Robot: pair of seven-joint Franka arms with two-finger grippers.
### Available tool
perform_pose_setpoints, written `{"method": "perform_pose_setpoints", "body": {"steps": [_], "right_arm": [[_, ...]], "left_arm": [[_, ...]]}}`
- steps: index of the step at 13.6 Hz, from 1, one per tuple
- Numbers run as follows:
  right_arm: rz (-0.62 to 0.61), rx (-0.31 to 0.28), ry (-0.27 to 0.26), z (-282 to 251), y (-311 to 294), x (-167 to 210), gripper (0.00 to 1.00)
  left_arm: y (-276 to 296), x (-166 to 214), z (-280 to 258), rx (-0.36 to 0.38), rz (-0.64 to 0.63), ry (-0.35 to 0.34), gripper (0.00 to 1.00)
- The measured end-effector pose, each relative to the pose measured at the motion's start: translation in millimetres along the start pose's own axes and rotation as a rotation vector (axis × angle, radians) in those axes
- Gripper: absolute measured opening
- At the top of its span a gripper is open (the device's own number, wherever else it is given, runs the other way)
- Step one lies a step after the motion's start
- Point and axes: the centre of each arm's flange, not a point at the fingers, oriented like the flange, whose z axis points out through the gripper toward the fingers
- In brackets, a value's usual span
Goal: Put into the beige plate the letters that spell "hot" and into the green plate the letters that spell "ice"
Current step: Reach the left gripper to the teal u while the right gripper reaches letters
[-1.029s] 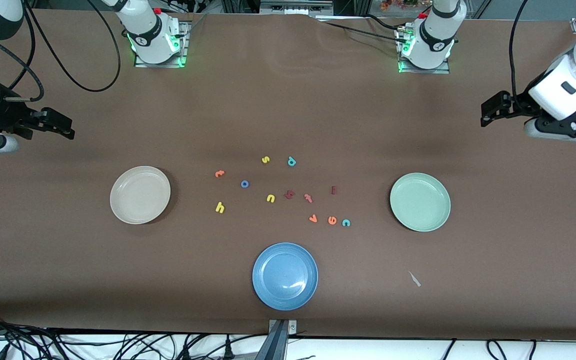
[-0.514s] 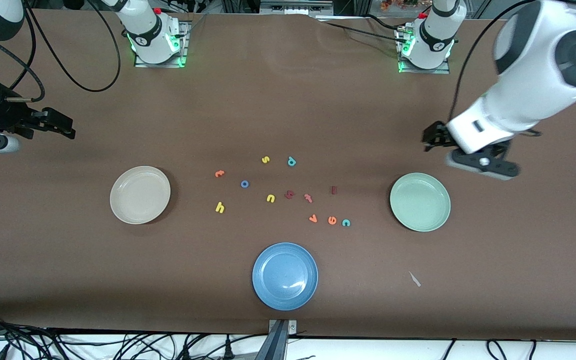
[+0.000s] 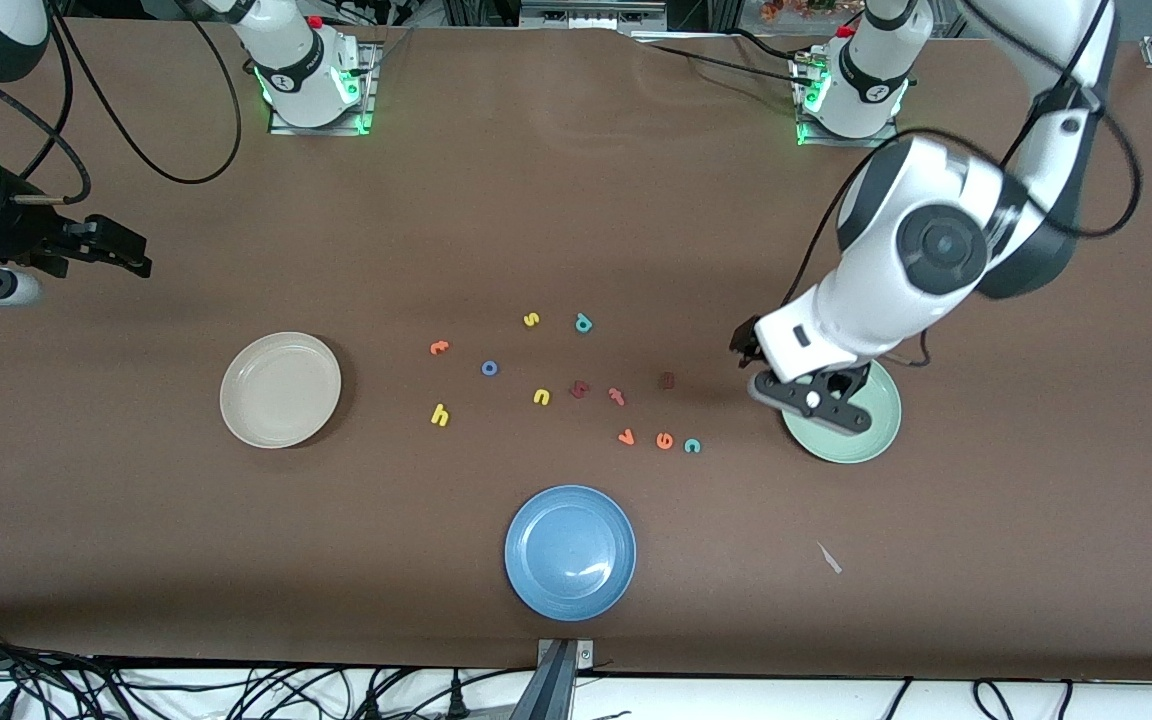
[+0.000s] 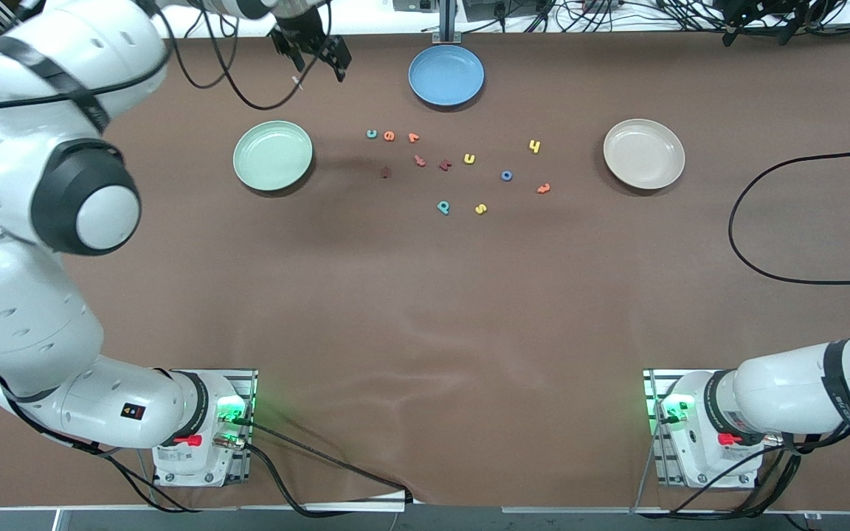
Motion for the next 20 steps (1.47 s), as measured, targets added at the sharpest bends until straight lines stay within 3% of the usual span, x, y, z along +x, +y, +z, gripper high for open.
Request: {"method": "perform_pose_setpoints", "body": {"steps": [3,6,10,11,13,14,17,20], "right_arm": [[-0.002,0.002,-0.007,3,-2,1,1.00],[-0.023,0.004,-0.028,14,-12,5,1.00],[-0.096,0.002,-0.106,61,-55,21,1.00],[-0.110,0.000,-0.127,76,-64,26,1.00],[-0.126,-0.001,-0.148,94,-75,33,1.00],[-0.133,-0.001,-0.155,99,-80,34,1.00],[-0.086,-0.009,-0.134,112,-124,35,1.00],[-0.018,-0.022,-0.111,141,-176,27,1.00]], "left_arm": [[0,11,60,-0.012,-0.011,-0.042,1.00],[27,14,92,-0.012,-0.113,-0.069,1.00],[79,17,125,-0.001,-0.204,-0.056,1.00],[83,17,136,0.042,-0.180,-0.051,1.00],[75,20,150,0.162,-0.117,-0.025,1.00],[69,22,153,0.186,-0.106,-0.010,1.00],[43,30,157,0.190,-0.128,0.035,1.00],[16,43,158,0.152,-0.163,0.133,1.00]]}}
